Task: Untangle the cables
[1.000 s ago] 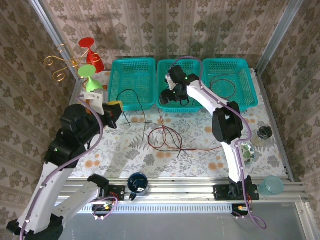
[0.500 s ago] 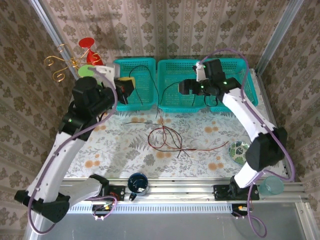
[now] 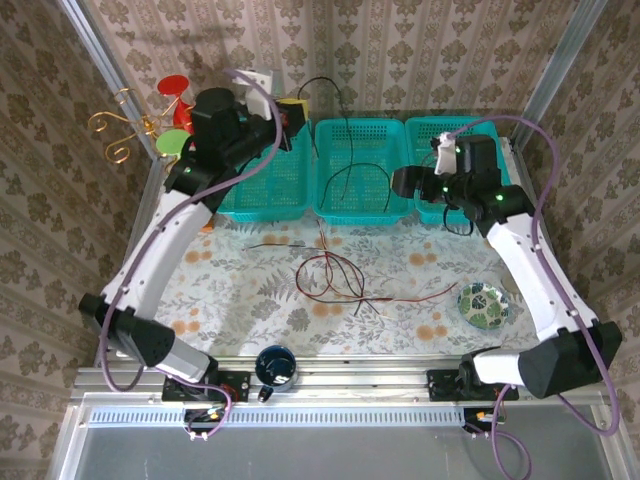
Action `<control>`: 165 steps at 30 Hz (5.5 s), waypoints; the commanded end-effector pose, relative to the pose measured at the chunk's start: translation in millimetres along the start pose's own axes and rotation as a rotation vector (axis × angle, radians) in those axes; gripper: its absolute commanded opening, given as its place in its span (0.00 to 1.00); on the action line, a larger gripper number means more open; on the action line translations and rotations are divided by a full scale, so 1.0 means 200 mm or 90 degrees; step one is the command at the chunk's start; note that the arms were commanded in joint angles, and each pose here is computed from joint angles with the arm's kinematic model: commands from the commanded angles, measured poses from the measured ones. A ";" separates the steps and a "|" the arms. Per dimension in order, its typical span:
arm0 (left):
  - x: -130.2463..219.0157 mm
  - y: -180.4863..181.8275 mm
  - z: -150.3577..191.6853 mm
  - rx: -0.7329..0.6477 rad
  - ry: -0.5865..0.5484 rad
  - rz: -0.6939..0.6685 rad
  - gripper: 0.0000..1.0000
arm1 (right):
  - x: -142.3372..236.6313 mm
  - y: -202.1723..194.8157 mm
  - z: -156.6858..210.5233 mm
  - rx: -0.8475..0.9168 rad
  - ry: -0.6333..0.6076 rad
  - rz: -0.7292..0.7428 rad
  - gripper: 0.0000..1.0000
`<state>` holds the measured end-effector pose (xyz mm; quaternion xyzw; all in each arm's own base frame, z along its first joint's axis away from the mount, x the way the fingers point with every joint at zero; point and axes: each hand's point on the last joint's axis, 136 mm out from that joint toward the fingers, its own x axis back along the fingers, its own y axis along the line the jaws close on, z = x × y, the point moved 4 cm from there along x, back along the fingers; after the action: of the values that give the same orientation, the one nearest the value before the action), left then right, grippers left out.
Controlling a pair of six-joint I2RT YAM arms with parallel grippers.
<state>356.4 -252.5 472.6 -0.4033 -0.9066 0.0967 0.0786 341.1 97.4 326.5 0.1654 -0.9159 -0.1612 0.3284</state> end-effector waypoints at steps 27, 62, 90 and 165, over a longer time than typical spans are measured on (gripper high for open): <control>-0.92 0.39 1.56 0.067 0.583 -0.107 0.31 | 0.20 -0.08 0.16 -0.036 0.006 0.012 0.88; -0.01 -0.30 1.36 -0.098 0.476 0.122 0.59 | 0.03 -0.46 0.90 -0.365 0.102 0.323 0.81; -0.19 -0.67 2.20 -0.239 0.896 0.228 0.31 | 0.39 -0.68 0.38 -0.324 -0.014 0.402 0.87; -0.09 -0.49 1.31 -0.149 0.562 0.175 0.57 | 0.15 -0.30 0.18 -0.431 -0.089 0.014 0.00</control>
<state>235.6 -365.5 205.5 -0.5166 -0.7040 -0.2168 0.4365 312.2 42.7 254.6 0.0230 -0.8030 -0.4901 0.3384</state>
